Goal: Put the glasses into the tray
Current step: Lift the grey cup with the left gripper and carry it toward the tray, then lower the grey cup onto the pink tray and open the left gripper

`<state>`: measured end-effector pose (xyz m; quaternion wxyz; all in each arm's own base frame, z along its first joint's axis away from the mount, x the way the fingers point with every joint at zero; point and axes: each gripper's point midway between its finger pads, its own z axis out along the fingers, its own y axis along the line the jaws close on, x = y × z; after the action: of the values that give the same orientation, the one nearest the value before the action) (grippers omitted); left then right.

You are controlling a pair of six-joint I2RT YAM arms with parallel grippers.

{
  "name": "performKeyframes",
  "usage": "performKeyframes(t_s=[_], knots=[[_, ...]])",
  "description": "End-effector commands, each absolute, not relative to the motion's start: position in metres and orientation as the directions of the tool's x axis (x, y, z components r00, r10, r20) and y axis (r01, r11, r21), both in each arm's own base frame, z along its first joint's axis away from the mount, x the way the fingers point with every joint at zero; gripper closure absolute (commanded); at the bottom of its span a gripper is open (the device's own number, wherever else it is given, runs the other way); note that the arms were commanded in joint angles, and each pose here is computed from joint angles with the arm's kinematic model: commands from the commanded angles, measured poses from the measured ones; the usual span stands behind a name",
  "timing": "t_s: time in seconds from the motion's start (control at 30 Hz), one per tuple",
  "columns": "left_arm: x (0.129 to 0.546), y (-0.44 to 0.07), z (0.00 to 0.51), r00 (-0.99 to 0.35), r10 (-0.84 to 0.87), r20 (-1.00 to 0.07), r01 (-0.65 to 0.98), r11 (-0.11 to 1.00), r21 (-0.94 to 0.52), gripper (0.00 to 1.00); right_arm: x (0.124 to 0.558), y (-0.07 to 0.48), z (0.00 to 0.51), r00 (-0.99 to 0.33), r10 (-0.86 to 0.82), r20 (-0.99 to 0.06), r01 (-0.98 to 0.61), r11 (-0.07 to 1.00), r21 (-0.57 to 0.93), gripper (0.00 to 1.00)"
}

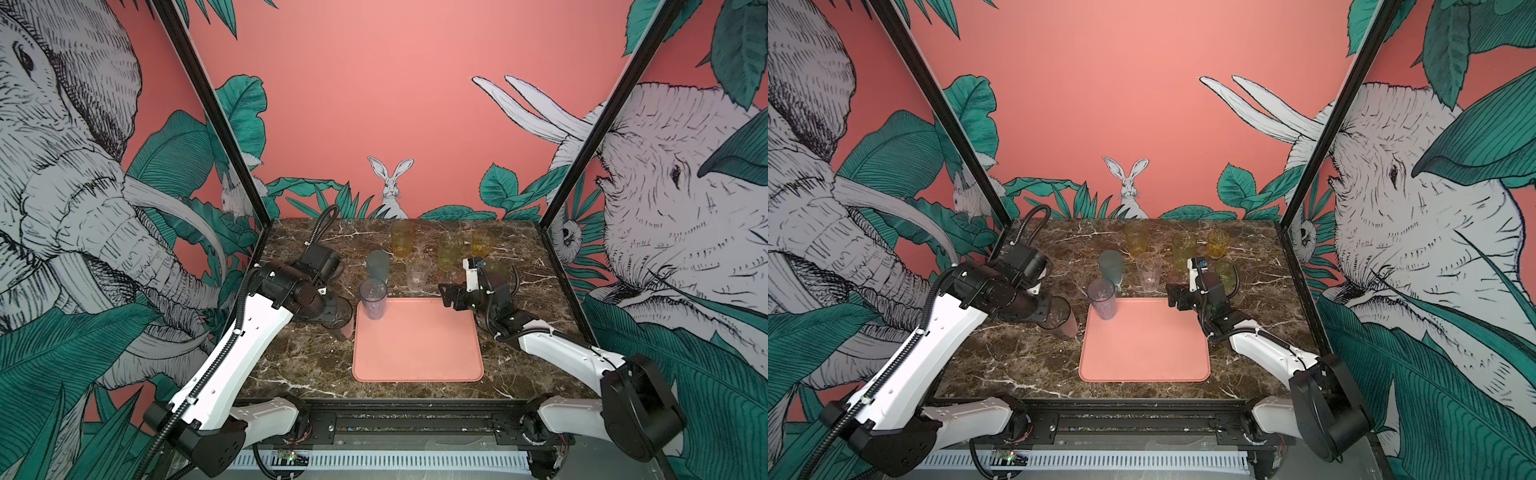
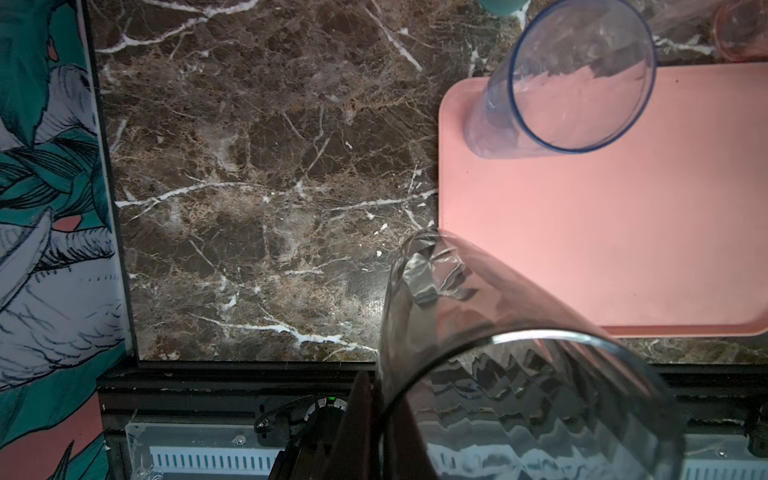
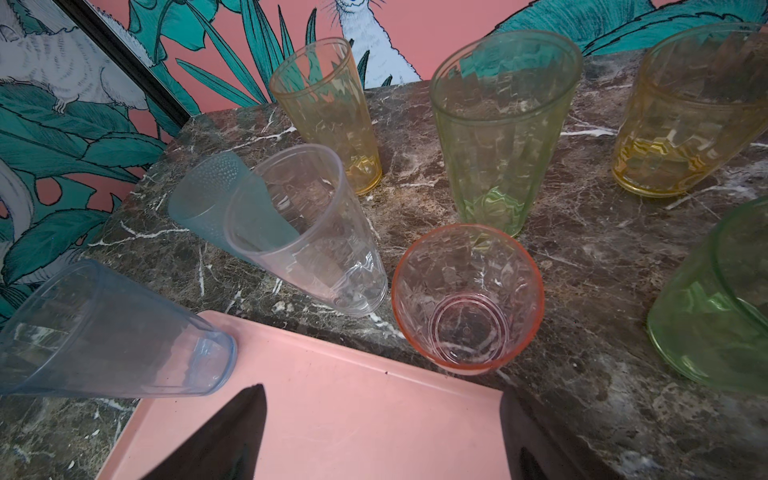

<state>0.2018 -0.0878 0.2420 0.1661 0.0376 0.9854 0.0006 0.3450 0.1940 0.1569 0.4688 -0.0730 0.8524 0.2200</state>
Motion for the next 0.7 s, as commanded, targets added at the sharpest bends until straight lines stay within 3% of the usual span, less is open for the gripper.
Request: performKeyframes(t_s=[0.0,0.67], knots=[[0.199,-0.094,0.239,-0.939,0.069,-0.338,0.077,0.997,-0.010,1.00,0.351,0.194,0.164,-0.521,0.100,-0.848,-0.328,0.893,0.307,0.10],[0.213,-0.140,0.194,-0.932,0.123,-0.341,0.159,0.984,-0.081,1.00,0.351,0.194,0.162,-0.526,0.096,-0.845,-0.326,0.895,0.305,0.10]])
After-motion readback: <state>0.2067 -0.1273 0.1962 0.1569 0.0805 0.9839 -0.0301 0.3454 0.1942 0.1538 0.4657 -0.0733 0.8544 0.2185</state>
